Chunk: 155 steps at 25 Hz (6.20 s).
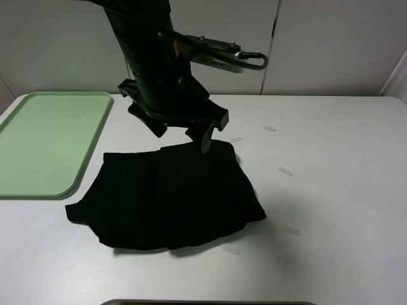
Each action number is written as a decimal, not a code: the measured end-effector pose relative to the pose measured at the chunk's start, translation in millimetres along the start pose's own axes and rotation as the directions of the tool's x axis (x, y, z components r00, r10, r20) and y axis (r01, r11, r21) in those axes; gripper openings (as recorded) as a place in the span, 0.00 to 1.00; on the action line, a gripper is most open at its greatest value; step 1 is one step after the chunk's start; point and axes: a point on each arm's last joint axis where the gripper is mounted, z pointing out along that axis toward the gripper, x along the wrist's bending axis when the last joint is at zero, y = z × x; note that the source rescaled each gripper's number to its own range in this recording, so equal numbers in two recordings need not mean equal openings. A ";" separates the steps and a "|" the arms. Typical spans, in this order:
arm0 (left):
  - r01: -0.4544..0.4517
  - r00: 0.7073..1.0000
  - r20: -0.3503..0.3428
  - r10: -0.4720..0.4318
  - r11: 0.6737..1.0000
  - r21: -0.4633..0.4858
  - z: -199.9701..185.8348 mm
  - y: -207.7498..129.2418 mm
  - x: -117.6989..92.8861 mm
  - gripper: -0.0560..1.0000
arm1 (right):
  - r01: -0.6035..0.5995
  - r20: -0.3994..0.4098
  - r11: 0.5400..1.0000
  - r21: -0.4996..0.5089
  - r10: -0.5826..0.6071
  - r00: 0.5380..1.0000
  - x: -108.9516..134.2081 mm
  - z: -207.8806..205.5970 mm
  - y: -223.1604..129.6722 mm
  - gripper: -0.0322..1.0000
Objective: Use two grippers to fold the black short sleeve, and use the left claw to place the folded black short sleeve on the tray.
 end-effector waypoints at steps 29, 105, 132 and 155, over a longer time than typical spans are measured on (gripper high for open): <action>0.636 0.769 -0.058 -0.637 0.771 -0.034 70.0 -98.8 109.4 0.96 | 0.000 0.000 1.000 0.000 0.000 1.000 0.0 0.0 0.0 1.00; 0.477 0.842 -0.257 -0.475 0.877 -0.056 -10.1 -104.5 134.7 0.15 | 0.000 0.000 1.000 0.000 0.000 1.000 0.0 0.0 0.0 1.00; 0.293 0.953 -0.093 -0.290 0.956 0.020 61.1 -52.0 38.6 0.15 | 0.000 0.000 1.000 0.000 0.000 1.000 0.0 0.0 0.0 1.00; 0.206 0.978 0.109 -0.181 0.931 -0.301 75.2 3.7 1.6 1.00 | 0.000 0.000 1.000 0.000 0.000 1.000 0.0 0.0 0.0 1.00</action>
